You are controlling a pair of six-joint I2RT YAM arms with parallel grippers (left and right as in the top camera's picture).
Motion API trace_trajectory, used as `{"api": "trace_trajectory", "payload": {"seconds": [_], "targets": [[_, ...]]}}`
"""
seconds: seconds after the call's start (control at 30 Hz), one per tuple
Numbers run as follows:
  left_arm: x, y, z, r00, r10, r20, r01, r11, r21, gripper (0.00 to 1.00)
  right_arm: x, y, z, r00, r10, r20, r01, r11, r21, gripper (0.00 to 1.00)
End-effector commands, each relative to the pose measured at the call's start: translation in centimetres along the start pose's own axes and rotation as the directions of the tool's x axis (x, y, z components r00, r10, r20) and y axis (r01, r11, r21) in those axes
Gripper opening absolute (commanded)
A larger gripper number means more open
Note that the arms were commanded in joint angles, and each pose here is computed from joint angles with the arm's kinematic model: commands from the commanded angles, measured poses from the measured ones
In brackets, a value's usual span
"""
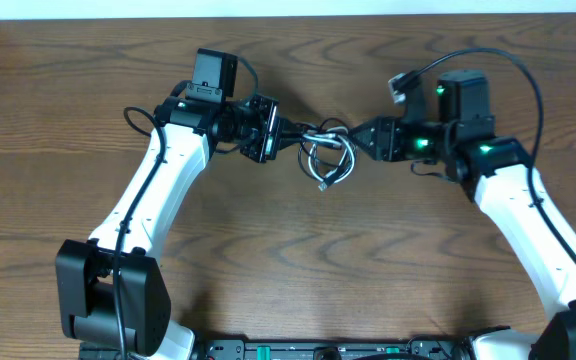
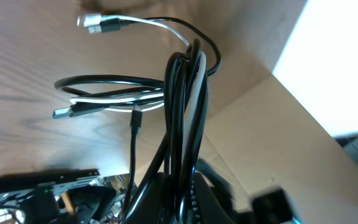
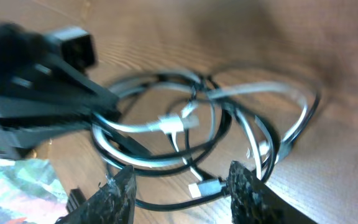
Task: Untangle cables
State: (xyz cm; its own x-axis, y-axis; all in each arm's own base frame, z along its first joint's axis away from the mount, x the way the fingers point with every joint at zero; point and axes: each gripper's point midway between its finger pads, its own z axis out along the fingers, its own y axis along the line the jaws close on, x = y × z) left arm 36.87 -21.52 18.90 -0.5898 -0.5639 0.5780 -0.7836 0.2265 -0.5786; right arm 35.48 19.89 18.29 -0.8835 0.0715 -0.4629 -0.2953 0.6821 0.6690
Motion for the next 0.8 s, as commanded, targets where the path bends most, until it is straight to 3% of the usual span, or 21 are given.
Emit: {"api": "trace_trajectory", "payload": {"seconds": [0.0, 0.07, 0.17, 0.5, 0.77], "targets": [[0.9, -1.6, -0.2, 0.995, 0.086, -0.053, -0.083, 0.995, 0.058, 0.08, 0.2, -3.1, 0.7, 0.998, 0.057, 0.004, -0.057, 0.986, 0.156, 0.44], [1.0, -3.4, -0.3, 0.952, 0.306, -0.024, -0.301, 0.945, 0.129, 0.07, 0.6, -4.4, 0.7, 0.997, 0.075, 0.000, -0.073, 0.974, 0.215, 0.45], [1.0, -4.3, -0.5, 0.859, 0.511, 0.024, -0.507, 0.847, 0.160, 0.07, 0.6, -5.2, 0.7, 0.997, 0.078, 0.003, -0.077, 0.966, 0.248, 0.45], [1.7, -4.6, -0.6, 0.846, 0.533, 0.004, -0.525, 0.831, 0.185, 0.07, -1.0, -6.1, 1.8, 0.998, 0.033, 0.050, -0.045, 0.964, 0.262, 0.50], [1.7, -4.7, -0.6, 0.850, 0.527, -0.001, -0.517, 0.835, 0.188, 0.07, -0.6, -5.6, 5.6, 1.000, -0.002, 0.006, 0.001, 0.987, 0.158, 0.52]]}}
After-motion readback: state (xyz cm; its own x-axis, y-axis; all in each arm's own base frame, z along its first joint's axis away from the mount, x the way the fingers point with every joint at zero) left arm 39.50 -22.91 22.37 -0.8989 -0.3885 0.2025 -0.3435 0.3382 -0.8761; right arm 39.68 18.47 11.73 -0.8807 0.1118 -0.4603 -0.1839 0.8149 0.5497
